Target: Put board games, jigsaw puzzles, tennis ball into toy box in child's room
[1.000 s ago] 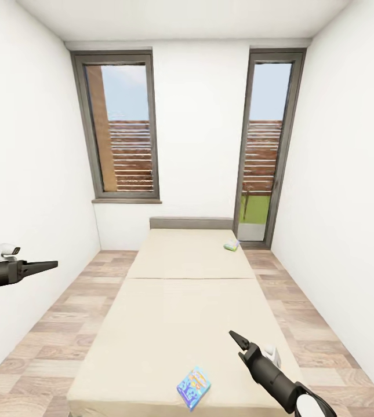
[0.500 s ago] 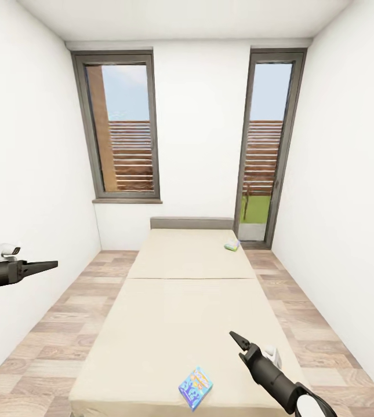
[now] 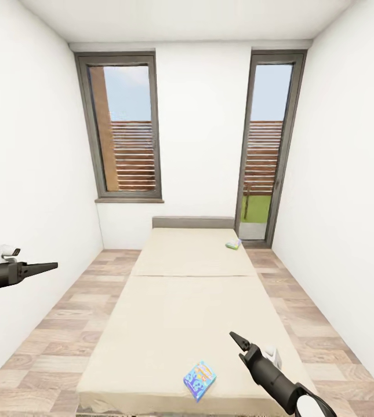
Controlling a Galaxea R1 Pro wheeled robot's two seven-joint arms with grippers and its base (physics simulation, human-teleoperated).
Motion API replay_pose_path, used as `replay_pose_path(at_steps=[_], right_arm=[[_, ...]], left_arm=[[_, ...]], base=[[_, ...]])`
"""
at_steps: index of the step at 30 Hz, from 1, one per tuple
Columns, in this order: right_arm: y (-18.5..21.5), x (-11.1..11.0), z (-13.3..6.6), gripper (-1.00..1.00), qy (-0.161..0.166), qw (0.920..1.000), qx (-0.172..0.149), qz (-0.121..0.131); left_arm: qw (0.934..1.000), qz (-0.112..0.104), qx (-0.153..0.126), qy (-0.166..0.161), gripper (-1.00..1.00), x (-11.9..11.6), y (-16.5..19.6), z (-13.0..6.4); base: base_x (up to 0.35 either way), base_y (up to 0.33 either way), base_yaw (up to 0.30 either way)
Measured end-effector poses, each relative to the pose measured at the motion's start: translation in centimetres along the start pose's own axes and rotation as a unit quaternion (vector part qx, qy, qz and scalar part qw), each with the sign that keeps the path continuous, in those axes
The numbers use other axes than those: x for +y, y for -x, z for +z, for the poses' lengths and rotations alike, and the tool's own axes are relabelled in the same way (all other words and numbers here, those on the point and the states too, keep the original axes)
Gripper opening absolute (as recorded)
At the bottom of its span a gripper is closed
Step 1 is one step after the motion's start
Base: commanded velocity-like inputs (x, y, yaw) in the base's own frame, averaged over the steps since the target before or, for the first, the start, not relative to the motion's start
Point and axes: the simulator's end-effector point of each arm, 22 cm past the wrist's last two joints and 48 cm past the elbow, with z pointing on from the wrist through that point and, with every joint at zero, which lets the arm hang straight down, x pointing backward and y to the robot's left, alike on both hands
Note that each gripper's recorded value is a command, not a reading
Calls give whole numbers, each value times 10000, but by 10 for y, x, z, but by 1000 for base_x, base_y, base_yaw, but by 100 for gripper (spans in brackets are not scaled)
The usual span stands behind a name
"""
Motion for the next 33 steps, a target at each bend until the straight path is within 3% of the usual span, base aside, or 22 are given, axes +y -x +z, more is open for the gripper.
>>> replay_pose_path(at_steps=[12,26,33], right_arm=[[-2,-15,-1,100,-155,9998,-30,76],[-11,-73,1,100,-737,9963,-66,431],[-17,-81,10,100,-765,9956,-99,531]], left_arm=[[10000,-11,-6,2,100,0,0,0],[10000,-31,-17,29,100,1,1,-4],[10000,-46,-19,30,100,5,-2,-2]], base=[[-48,29,0],[-1,0,0],[0,0,0]])
